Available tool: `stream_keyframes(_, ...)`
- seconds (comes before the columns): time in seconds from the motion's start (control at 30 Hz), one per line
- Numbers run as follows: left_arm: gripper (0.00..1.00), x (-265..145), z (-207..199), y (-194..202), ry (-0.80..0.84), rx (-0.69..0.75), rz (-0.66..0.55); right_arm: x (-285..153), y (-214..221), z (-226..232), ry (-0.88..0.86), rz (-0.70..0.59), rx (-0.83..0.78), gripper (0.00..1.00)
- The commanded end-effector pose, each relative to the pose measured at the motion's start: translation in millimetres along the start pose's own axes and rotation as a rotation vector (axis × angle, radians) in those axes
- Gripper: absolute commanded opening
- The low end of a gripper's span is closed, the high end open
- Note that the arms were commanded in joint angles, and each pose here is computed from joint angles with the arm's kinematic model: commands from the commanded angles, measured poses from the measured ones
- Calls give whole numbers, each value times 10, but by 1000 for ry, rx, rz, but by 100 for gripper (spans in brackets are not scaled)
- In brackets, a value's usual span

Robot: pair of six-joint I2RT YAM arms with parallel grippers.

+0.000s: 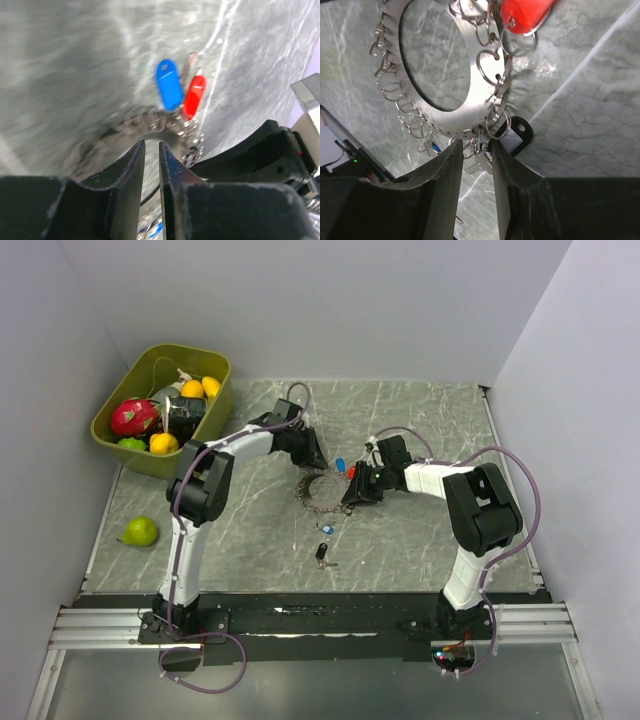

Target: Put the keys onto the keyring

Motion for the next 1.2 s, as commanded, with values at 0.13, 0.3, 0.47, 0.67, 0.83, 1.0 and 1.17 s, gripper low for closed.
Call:
stream_keyframes(0.13,30,24,-297,74,41,85,37,-98,-32,133,-42,-51,-16,39)
stream_keyframes(0.3,49,-375,-437,-18,16,124,-71,-239,-106,195,-15,-84,-53,42)
stream_keyframes(0.47,59,-717,-216,81,-26,64,-104,-420,-267,260,50,-160,-111,48)
stream_keyframes(0.67,60,-813,120,359,-82,-37,-53,-379,-461,242,97,-165,-147,52)
stream_keyframes(0.83,59,-748,391,631,-107,-137,9,-233,-657,173,158,-155,-98,53)
stream_keyframes(1.0,59,-640,472,697,-62,-193,45,-149,-777,155,176,-170,-72,53)
stream_keyframes(1.17,58,-499,483,639,-41,-208,67,-33,-763,85,180,-135,-68,53)
Point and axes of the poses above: each gripper's point midway between its finger pads, its own x axis out along the fingers, its own z axis along the line the jaws close on, y = z × x, the point moved 6 cm from there along -x, back along the fingers, and after that the axes turned 6 degrees about -x, right-handed, at the moved point
